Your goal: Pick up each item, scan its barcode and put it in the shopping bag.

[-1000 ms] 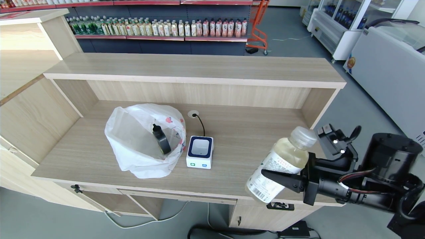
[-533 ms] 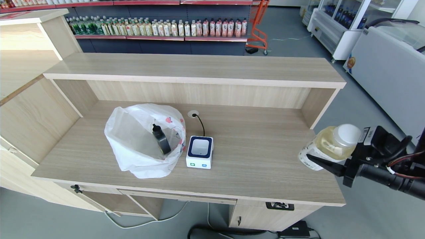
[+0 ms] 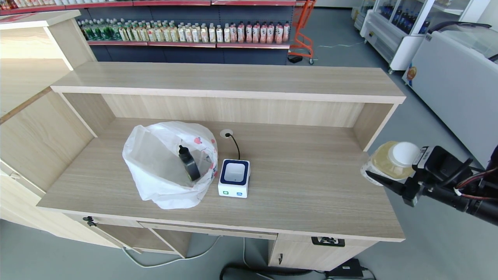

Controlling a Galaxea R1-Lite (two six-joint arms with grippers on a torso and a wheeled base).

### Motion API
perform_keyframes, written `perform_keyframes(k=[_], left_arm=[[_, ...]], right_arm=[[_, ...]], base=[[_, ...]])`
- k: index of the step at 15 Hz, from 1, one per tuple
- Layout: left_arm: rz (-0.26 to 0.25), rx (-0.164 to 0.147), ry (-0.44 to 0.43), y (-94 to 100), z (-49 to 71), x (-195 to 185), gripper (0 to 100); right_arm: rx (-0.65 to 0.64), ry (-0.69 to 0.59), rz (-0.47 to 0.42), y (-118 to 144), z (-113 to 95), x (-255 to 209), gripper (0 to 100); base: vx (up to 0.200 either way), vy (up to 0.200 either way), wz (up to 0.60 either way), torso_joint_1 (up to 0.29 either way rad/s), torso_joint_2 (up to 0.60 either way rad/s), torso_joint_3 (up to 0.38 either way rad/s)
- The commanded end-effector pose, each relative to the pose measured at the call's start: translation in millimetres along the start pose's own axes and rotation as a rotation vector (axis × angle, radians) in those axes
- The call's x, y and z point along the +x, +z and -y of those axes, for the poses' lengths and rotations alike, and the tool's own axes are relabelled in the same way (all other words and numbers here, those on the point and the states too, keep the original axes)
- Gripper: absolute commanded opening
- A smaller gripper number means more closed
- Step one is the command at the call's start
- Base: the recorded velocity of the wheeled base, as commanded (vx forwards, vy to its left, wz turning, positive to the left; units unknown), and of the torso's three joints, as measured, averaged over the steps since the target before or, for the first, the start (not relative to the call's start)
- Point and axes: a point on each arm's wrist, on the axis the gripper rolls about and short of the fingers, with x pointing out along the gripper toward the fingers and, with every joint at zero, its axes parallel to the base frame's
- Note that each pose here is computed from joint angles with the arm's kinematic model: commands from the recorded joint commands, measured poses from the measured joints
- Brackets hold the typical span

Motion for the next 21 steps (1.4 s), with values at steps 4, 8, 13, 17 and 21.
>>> perform_keyframes(k=[4,8,13,17,21], left_arm=[[0.000,0.003,0.001,0.0,0.0,0,100],[0.000,0.001,0.001,0.0,0.0,0,100],[0.000,0.001,0.001,0.0,0.0,0,100],[0.000,0.006,0.000,0.0,0.0,0,100],[0.000,0.006,0.000,0.0,0.0,0,100]], right_arm=[[0.008,0.001,-0.022,1,-7,-8,0],[0.020,0.013,-0.022,2,-13,-16,0],[0.087,0.024,0.016,7,-11,-15,0],[0.130,0.050,0.026,4,-12,-8,0],[0.138,0.089,0.050,-2,-10,3,0]], base=[[0.000,0.000,0.00,0.000,0.00,0.000],[0.000,0.050,0.00,0.001,0.00,0.001],[0.000,0.200,0.00,0.000,0.00,0.000],[0.000,0.200,0.00,-0.002,0.00,0.004],[0.200,0.100,0.00,0.000,0.00,0.005]])
